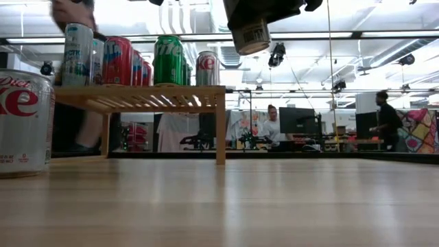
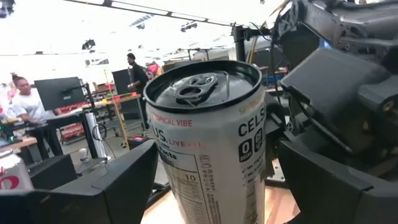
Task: Place canned beverage on shelf
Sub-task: Put the white and yellow soda can on the shelf aligned with the other white and yellow soda can
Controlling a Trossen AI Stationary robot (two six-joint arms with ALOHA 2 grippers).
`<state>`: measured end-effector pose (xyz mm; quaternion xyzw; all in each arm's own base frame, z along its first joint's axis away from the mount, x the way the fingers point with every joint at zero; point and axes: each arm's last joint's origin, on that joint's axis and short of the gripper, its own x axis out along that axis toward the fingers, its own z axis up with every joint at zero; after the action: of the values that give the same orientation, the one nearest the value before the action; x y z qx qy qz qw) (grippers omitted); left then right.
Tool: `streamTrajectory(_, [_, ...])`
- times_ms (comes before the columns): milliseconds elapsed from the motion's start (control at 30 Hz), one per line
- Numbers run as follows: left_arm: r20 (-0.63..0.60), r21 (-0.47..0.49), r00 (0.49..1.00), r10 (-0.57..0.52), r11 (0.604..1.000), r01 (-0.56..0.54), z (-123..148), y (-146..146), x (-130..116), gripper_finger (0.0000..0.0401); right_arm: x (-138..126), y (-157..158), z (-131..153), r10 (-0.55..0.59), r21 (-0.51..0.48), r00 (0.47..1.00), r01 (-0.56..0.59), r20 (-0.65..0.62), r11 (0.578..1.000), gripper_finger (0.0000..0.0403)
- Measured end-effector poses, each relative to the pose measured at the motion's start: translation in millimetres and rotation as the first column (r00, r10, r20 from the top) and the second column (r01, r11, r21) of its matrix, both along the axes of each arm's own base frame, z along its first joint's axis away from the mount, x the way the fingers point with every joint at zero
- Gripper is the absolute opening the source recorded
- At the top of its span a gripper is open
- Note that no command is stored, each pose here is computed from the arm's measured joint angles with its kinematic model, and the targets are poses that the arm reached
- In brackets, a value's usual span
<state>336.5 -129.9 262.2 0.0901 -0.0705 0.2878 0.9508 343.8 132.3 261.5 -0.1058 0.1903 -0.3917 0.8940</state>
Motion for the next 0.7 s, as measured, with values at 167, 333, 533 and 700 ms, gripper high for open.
streamTrajectory(167, [-0.022, 0.024, 1.0, -0.01, 1.0, 0.01, -1.7, -0.5, 0.4, 0.031, 0.3, 0.8, -0.1, 0.026, 0.011, 0.999, -0.026, -0.018, 1.0, 0.0229])
streamTrajectory(333, [-0.025, 0.029, 1.0, -0.011, 1.0, 0.012, -1.7, -0.6, 0.5, 0.0295, 0.3, 0.9, -0.1, 0.029, 0.013, 0.999, -0.029, -0.02, 0.999, 0.0229])
streamTrajectory(533, [-0.025, 0.029, 1.0, -0.013, 0.999, 0.013, -1.6, -0.8, 0.4, 0.0227, 0.2, 0.8, -0.4, 0.031, 0.011, 0.999, -0.031, -0.024, 0.999, 0.0229])
streamTrajectory(700, [-0.027, 0.027, 1.0, -0.003, 1.0, 0.003, -0.6, -1.7, -0.9, 0.0223, 0.4, 1.1, -0.5, 0.04, 0.014, 0.999, -0.04, -0.03, 0.999, 0.0235])
